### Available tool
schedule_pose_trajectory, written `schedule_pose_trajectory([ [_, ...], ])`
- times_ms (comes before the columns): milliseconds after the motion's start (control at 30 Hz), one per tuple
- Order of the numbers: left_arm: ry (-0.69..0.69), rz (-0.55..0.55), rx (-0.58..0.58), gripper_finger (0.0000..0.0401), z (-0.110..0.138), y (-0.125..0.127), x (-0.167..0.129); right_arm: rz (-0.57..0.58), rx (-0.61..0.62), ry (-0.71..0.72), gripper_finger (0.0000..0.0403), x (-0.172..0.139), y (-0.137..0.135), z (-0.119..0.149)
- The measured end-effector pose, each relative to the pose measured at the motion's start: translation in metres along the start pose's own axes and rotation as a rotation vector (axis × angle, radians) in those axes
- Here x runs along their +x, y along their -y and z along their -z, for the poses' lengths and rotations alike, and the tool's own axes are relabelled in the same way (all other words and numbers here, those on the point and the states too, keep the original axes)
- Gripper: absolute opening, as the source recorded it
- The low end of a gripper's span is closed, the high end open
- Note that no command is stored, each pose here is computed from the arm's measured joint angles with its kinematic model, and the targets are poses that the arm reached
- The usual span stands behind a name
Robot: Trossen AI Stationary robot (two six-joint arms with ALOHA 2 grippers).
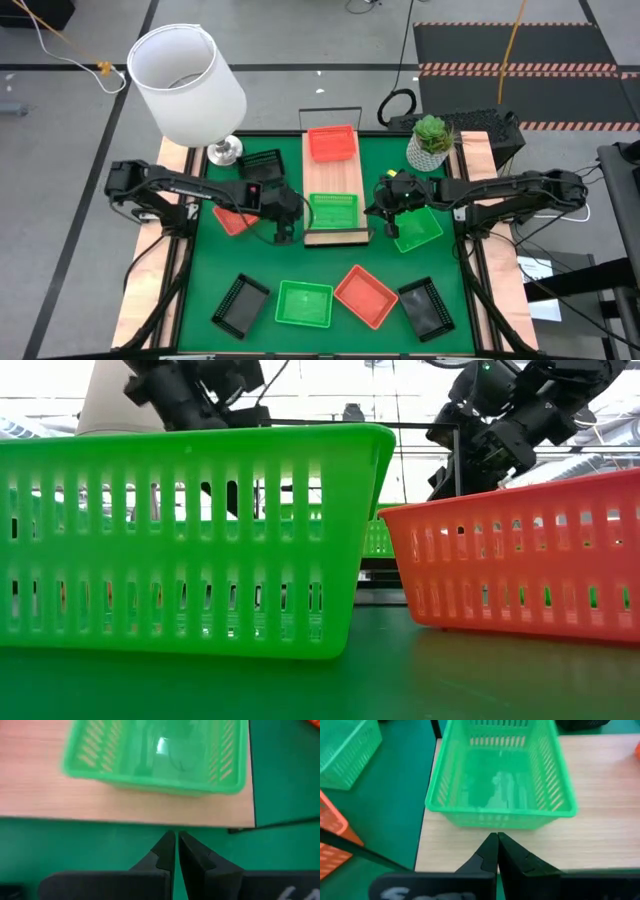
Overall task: Stack baskets on shelf by color
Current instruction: Adjust the bins on the shelf
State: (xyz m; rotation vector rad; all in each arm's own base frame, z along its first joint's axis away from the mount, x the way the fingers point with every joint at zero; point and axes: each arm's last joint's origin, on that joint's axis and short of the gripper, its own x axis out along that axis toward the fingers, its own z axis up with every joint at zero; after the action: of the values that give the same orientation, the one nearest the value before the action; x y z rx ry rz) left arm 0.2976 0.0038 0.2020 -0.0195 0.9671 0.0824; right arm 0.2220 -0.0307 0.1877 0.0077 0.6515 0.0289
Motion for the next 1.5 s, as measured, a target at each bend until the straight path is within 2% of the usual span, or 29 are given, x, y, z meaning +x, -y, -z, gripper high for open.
schedule_pose_trajectory([
  [67, -0.021, 0.004, 0.004, 0.0026, 0.002, 0.000, 0.005, 0.007, -0.011, 0.016, 0.0000, -0.002, 0.001, -0.002],
  [300, 0.046, 0.007, 0.026, 0.0026, -0.006, 0.002, 0.019, 0.013, -0.021, 0.012, 0.0000, -0.003, 0.003, -0.001],
  [1100, 0.156, 0.061, 0.062, 0.0026, -0.016, 0.004, 0.019, 0.012, -0.028, -0.007, 0.0000, -0.003, 0.004, 0.001],
  [1367, 0.087, 0.050, 0.066, 0.0026, -0.009, 0.003, 0.016, 0.010, -0.026, -0.020, 0.0000, -0.003, 0.004, 0.002],
  [1500, 0.055, -0.038, 0.056, 0.0026, -0.008, 0.000, 0.010, 0.012, -0.035, -0.019, 0.0000, -0.003, 0.004, 0.002],
])
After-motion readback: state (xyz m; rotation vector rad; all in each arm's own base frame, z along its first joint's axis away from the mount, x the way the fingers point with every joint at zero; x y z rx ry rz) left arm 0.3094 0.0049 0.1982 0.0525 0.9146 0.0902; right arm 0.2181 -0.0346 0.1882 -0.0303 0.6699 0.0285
